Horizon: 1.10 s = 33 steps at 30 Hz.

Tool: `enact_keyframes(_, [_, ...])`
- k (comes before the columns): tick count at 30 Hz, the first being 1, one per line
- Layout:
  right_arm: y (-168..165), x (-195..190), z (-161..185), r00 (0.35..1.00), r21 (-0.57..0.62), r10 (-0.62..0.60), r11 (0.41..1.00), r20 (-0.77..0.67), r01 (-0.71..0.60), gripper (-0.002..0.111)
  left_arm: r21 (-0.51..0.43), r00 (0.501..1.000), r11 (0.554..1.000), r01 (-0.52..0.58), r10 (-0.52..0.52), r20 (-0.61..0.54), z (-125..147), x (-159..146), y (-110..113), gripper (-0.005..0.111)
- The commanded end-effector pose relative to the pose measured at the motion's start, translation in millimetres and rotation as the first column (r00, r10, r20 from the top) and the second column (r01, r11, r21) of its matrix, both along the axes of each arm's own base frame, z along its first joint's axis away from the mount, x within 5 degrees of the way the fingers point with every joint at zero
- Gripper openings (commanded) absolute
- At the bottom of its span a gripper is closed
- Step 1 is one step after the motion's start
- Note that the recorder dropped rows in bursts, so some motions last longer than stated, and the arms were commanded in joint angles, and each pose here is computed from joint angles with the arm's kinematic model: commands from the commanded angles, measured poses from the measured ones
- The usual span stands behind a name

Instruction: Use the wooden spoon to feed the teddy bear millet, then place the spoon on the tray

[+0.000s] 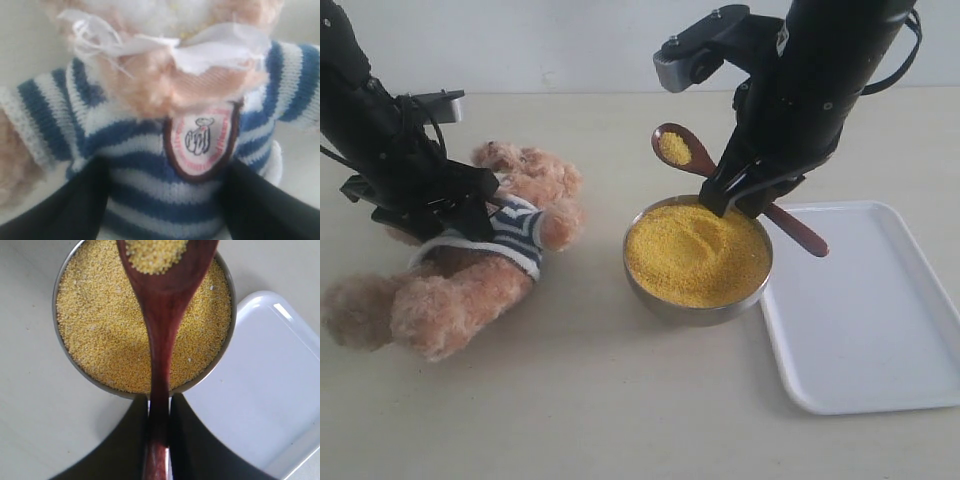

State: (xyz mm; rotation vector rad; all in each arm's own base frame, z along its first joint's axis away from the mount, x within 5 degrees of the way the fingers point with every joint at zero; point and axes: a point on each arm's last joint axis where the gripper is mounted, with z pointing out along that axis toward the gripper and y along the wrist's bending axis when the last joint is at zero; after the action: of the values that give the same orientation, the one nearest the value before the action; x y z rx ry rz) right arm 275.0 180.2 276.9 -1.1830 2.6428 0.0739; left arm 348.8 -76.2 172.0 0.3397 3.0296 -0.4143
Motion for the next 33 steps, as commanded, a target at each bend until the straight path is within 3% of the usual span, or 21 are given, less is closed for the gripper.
enact_keyframes(1, [0, -1, 4, 1.0, 0.003, 0.002, 1.0, 0.012, -0.002, 0.0, -0.044, 1.0, 0.999, -0.01, 0.01, -0.013, -2, 0, -6, 0.068])
enact_keyframes(5, [0, -1, 4, 1.0, 0.003, 0.002, 1.0, 0.012, -0.002, 0.0, -0.113, 1.0, 0.994, 0.001, 0.001, 0.023, 3, 1, -11, 0.071])
enact_keyframes(12, [-1, -1, 4, 1.0, 0.001, 0.002, 1.0, 0.01, -0.002, 0.0, -0.094, 0.996, 0.996, -0.006, 0.014, 0.083, 3, 7, -10, 0.071])
enact_keyframes(30, [0, -1, 4, 1.0, 0.005, 0.002, 1.0, 0.012, -0.002, 0.0, -0.076, 0.998, 0.997, -0.032, 0.028, -0.06, -52, 11, -11, 0.071])
enact_keyframes(33, [0, -1, 4, 1.0, 0.005, 0.002, 1.0, 0.012, -0.002, 0.0, -0.086, 0.997, 0.995, -0.043, 0.037, -0.071, -55, 11, -12, 0.064])
